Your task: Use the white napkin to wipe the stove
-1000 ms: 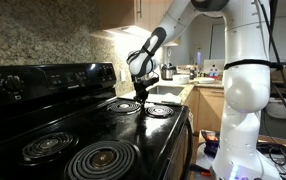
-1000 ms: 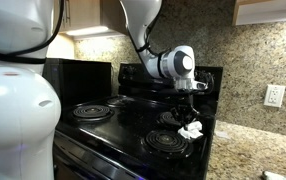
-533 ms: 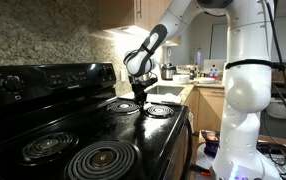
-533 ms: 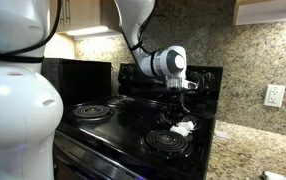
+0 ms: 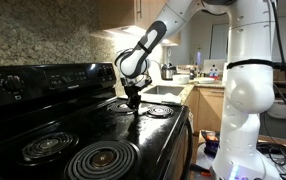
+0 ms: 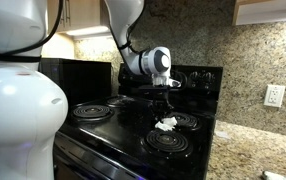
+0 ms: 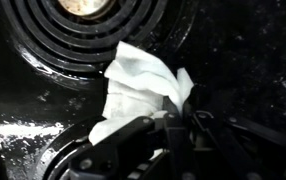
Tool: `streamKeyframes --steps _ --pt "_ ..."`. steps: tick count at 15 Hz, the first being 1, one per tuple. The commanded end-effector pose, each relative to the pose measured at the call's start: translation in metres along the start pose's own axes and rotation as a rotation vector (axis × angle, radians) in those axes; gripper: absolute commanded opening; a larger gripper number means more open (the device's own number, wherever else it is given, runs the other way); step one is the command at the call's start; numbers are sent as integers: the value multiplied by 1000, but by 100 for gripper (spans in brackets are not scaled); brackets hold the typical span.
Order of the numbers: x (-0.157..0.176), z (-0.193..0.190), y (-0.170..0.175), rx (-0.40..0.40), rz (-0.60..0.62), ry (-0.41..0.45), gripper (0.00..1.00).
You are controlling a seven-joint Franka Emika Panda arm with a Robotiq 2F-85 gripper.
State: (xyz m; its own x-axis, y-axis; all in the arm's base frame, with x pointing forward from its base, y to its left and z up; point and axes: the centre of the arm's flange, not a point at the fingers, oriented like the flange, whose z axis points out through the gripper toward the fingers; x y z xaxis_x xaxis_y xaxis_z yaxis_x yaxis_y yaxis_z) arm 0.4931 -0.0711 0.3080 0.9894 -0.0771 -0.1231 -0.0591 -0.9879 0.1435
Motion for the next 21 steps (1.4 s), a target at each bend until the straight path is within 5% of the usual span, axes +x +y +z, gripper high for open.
streamKeyframes --steps 1,8,13,21 --pt "-5 48 -66 15 -50 -32 9" --pt "-18 38 -156 -8 -135 -23 9" --pt "-36 33 -210 41 -67 -76 9" --pt "-36 24 -280 58 -89 32 9"
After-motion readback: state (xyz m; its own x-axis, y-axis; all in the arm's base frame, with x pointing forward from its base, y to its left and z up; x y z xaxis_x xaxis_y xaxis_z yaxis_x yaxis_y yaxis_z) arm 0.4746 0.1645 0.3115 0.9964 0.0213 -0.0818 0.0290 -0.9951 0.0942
